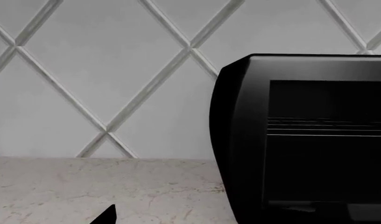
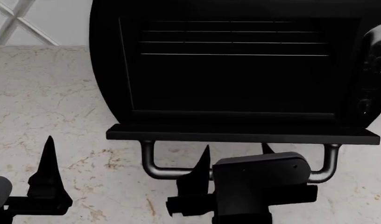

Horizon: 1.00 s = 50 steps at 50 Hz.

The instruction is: Close the toaster oven door.

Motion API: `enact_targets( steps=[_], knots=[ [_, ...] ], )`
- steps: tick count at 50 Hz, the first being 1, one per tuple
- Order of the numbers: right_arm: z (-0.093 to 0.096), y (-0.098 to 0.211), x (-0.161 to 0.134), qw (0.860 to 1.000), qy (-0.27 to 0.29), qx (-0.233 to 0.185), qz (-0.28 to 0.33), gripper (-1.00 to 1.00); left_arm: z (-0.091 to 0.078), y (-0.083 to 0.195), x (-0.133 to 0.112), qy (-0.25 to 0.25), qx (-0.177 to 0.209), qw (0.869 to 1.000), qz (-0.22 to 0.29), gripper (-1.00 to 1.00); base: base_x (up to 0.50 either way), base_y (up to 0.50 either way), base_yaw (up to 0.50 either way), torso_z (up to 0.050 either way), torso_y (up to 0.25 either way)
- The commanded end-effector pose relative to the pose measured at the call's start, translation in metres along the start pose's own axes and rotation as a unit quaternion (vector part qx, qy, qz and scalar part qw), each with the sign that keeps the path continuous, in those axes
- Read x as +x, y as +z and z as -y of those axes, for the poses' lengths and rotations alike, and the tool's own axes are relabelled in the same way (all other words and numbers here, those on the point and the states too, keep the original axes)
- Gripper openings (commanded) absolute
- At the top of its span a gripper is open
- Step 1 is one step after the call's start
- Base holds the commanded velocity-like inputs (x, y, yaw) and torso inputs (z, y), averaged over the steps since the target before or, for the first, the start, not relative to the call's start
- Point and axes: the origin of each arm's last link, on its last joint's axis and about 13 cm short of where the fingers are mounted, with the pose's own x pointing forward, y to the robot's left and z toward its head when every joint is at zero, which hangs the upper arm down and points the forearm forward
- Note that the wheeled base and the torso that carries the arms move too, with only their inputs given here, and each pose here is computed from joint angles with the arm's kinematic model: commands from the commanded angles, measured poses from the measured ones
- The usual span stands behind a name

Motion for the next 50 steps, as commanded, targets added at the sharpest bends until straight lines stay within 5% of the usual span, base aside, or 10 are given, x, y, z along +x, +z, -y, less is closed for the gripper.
enact_targets(
  steps=[1, 50],
  knots=[
    [0.019, 0.032, 0.029, 0.998, 0.005, -0.021, 0.066, 1.0, 0.0, 0.001, 0.001, -0.001, 0.001, 1.0, 0.0, 1.0, 0.02, 0.01, 0.02, 0.0, 0.0],
    [0.036, 0.088, 0.108, 0.995, -0.028, -0.078, 0.048, 1.0, 0.001, 0.003, -0.003, -0.007, -0.003, 1.0, 0.002, 1.0, 0.02, 0.01, 0.02, 0.001, 0.0]
  ],
)
